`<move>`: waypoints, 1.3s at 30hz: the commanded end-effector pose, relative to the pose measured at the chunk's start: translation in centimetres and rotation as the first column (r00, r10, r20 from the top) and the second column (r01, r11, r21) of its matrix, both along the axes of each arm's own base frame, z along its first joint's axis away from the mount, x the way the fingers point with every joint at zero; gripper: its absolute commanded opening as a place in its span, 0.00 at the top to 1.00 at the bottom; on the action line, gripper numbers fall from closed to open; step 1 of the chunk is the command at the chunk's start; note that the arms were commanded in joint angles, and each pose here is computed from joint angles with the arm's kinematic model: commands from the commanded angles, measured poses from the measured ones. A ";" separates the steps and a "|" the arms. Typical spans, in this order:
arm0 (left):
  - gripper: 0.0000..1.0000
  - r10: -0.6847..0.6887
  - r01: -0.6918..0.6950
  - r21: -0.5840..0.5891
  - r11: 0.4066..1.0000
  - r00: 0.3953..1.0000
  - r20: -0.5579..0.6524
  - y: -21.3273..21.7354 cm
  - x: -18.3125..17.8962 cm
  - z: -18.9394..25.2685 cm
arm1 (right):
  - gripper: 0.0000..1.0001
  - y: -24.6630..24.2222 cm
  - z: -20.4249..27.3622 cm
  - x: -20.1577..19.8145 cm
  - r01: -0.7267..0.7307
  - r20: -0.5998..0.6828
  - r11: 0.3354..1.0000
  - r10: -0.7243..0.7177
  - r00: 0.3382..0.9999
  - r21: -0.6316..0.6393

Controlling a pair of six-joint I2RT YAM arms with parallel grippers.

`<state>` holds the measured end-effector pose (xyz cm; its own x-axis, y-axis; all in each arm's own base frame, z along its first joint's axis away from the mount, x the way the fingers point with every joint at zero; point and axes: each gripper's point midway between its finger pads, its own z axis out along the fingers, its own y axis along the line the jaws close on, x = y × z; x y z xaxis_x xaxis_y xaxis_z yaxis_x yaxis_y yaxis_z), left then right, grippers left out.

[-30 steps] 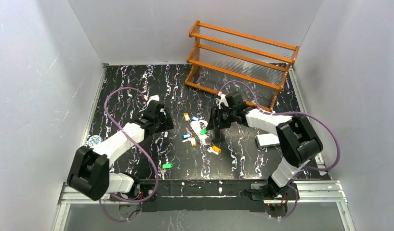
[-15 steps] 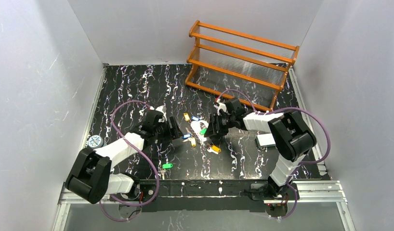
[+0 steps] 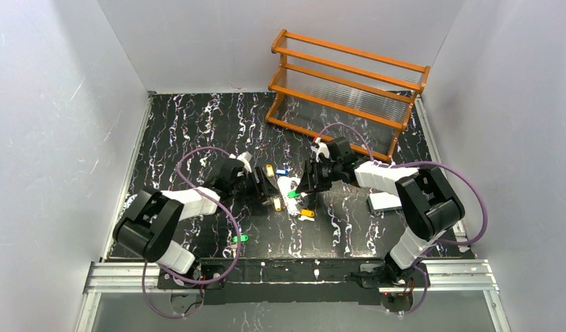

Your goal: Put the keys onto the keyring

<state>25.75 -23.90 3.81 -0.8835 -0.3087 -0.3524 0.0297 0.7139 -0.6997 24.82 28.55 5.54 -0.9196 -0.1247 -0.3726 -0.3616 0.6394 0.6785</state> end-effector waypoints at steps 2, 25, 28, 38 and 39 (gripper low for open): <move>0.42 -0.033 0.033 0.008 0.999 0.999 0.017 -2.1 1.6 -0.2 | 0.43 -1.1 -1.0 1.9 0.025 0.024 0.997 -0.024 0.999 -0.074; 0.37 -0.013 -0.011 0.121 0.993 0.980 0.200 1.6 5.9 5.2 | 0.43 -1.1 -0.1 -0.8 -0.011 -0.020 1.000 0.011 1.000 0.000; 0.34 0.054 -0.123 0.305 0.944 0.973 0.226 6.3 5.9 5.7 | 0.43 -1.1 0.0 -0.7 -0.013 -0.009 1.000 0.013 1.000 -0.005; 0.34 0.151 -0.202 0.724 0.660 0.979 0.136 16.4 2.2 3.4 | 0.43 -1.0 0.3 -0.3 -0.009 0.007 1.000 0.009 1.000 -0.008; 0.34 0.145 -0.185 0.720 0.669 0.982 0.117 16.1 2.1 2.9 | 0.43 -1.0 0.3 -0.2 -0.009 0.008 1.000 0.009 1.000 -0.009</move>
